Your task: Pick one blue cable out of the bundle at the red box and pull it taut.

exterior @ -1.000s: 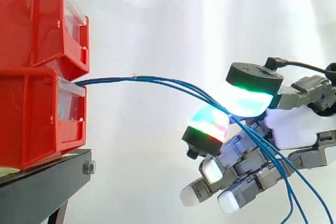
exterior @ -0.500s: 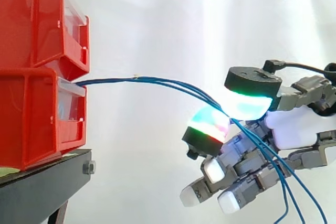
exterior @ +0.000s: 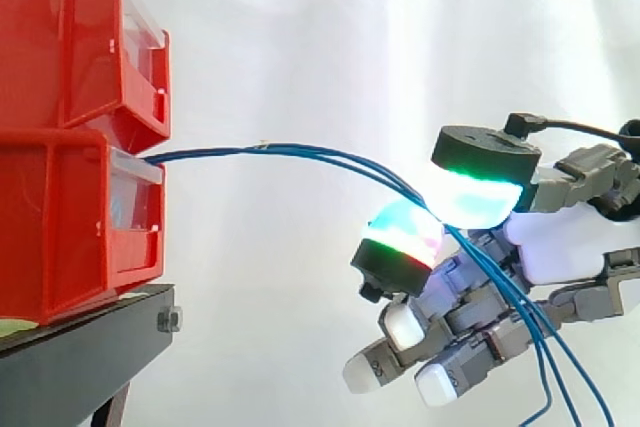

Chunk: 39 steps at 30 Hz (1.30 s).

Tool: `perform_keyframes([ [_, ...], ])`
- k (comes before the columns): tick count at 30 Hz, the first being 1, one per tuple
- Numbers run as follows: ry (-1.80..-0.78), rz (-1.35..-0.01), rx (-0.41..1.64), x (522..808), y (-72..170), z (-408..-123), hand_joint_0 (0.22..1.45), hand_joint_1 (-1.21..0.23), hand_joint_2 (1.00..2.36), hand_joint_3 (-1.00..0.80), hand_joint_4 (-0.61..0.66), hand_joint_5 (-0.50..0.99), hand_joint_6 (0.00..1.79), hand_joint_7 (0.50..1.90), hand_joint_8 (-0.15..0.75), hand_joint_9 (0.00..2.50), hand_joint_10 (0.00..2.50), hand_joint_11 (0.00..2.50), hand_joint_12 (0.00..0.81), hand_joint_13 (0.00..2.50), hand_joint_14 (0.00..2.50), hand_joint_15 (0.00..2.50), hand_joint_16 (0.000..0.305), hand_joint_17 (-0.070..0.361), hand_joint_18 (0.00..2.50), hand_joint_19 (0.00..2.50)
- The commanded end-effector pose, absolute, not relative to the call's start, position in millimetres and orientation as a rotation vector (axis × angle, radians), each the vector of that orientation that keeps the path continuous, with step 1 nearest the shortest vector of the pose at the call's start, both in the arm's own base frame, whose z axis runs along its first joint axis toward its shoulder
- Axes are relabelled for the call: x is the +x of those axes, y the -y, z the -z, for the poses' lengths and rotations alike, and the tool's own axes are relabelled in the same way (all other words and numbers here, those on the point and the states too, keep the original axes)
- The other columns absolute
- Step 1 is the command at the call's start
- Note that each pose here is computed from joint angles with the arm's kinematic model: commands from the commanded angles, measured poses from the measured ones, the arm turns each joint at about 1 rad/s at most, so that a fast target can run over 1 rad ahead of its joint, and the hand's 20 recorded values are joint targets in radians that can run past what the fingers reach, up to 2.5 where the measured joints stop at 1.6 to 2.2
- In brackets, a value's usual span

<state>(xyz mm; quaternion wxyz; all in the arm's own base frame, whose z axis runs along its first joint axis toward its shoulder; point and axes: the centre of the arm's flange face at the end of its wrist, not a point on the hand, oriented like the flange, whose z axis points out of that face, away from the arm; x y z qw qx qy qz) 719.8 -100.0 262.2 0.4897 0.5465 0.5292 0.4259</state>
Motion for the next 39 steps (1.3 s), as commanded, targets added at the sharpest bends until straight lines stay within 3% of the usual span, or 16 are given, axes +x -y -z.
perform_keyframes([
  [1, -1.285, -1.034, 1.328, 719.8, 100.0, -262.7, 0.84, -0.81, 1.01, -0.44, -0.14, -0.23, 0.91, 1.24, 0.267, 0.65, 0.01, 0.57, 0.338, 0.29, 0.00, 0.09, 0.047, 0.106, 0.41, 0.29],
  [7, -1.285, -1.035, 1.328, 719.7, 101.0, -262.7, 0.88, -0.80, 1.01, -0.43, -0.14, -0.23, 0.92, 1.20, 0.258, 0.64, 0.01, 0.55, 0.335, 0.27, 0.00, 0.09, 0.047, 0.105, 0.35, 0.32],
  [14, -1.280, -1.034, 1.327, 719.9, 102.2, -262.9, 0.91, -0.83, 1.01, -0.41, -0.11, -0.23, 0.90, 1.00, 0.220, 0.53, 0.01, 0.49, 0.323, 0.22, 0.00, 0.08, 0.045, 0.101, 0.31, 0.32],
  [19, -1.279, -1.035, 1.326, 720.4, 102.2, -264.2, 0.86, -0.91, 1.00, -0.50, -0.12, -0.26, 0.88, 0.95, 0.192, 0.38, 0.01, 0.42, 0.322, 0.16, 0.00, 0.04, 0.045, 0.101, 0.33, 0.21],
  [28, -1.275, -1.038, 1.324, 721.5, 102.1, -266.3, 0.71, -1.00, 1.00, -0.50, -0.09, -0.27, 0.86, 0.90, 0.192, 0.30, 0.01, 0.39, 0.328, 0.13, 0.00, 0.02, 0.046, 0.103, 0.35, 0.13],
  [39, -1.275, -1.038, 1.321, 721.7, 102.1, -266.4, 0.55, -0.89, 1.00, -0.50, 0.03, -0.24, 0.86, 0.90, 0.250, 0.45, 0.01, 0.45, 0.350, 0.19, 0.00, 0.04, 0.049, 0.111, 0.38, 0.21],
])
